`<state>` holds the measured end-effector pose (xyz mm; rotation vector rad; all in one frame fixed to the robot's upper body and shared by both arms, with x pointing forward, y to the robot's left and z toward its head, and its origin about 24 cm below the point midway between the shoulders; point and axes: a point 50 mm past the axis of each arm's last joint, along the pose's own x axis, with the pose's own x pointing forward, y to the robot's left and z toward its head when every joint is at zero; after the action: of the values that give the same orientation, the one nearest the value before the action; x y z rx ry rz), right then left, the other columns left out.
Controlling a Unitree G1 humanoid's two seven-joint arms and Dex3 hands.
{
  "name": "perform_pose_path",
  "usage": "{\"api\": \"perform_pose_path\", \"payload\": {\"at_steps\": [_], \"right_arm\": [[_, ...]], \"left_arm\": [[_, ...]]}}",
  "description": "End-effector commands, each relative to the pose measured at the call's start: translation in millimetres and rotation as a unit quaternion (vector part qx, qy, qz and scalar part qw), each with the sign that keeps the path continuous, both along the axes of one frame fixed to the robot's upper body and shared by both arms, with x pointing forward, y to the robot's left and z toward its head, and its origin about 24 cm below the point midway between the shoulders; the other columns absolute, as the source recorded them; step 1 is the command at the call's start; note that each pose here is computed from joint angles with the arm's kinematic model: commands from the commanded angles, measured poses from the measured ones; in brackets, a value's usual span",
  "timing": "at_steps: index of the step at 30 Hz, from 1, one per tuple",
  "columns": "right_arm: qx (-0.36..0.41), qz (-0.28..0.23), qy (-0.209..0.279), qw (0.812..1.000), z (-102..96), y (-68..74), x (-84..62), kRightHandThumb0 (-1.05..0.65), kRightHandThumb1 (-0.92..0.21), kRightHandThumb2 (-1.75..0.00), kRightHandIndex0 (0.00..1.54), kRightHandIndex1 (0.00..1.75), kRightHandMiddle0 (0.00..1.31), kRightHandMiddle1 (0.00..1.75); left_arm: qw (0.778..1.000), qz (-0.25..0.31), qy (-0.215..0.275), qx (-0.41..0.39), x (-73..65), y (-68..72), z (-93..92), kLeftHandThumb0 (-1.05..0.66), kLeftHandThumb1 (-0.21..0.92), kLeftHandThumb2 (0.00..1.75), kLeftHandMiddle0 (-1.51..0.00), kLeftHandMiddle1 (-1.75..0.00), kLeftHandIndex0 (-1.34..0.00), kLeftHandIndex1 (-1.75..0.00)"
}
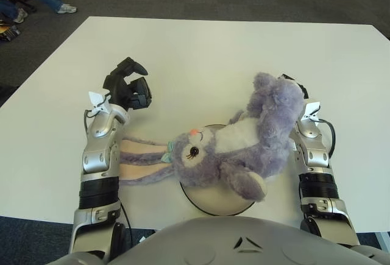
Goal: Put the doll into the plate.
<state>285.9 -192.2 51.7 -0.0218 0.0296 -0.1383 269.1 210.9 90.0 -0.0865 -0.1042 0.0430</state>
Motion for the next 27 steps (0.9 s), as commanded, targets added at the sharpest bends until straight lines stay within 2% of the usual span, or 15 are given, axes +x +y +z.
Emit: {"api": "perform_pose_path", "payload": {"at_steps": [1,10,19,27], "right_arm": [[0.001,-0.004,0.028,1.0,-11.1,-3.1,-5.4,-0.02,0.06,-1.68,0.91,1.75,0.76,1.54],[-0.005,-0.005,0.032,0.999,-11.2,-3.6,-5.3,-0.02,0.06,-1.67,0.91,1.75,0.78,1.51],[-0.006,-0.009,0.033,0.999,-10.5,-3.7,-5.4,-0.02,0.06,-1.66,0.9,1.75,0.78,1.5],[-0.002,-0.024,0.036,0.999,-10.5,-4.1,-4.6,-0.02,0.07,-1.66,0.9,1.75,0.82,1.46]], "left_arm": [[1.0,0.01,0.008,-0.007,-2.8,-2.7,-6.8,-0.58,0.1,1.58,-1.2,-1.75,-0.79,-1.75],[0.999,0.027,0.018,-0.018,-8.2,-9.0,-13.1,-0.58,0.09,1.6,-1.31,-1.75,-0.8,-1.75],[0.999,0.032,0.024,-0.033,-11.5,-16.5,-20.8,-0.58,0.08,1.61,-1.36,-1.75,-0.81,-1.75],[0.995,0.056,0.032,-0.08,-10.0,-18.6,-49.6,-0.57,0.11,1.57,-1.35,-1.75,-0.79,-1.75]]}}
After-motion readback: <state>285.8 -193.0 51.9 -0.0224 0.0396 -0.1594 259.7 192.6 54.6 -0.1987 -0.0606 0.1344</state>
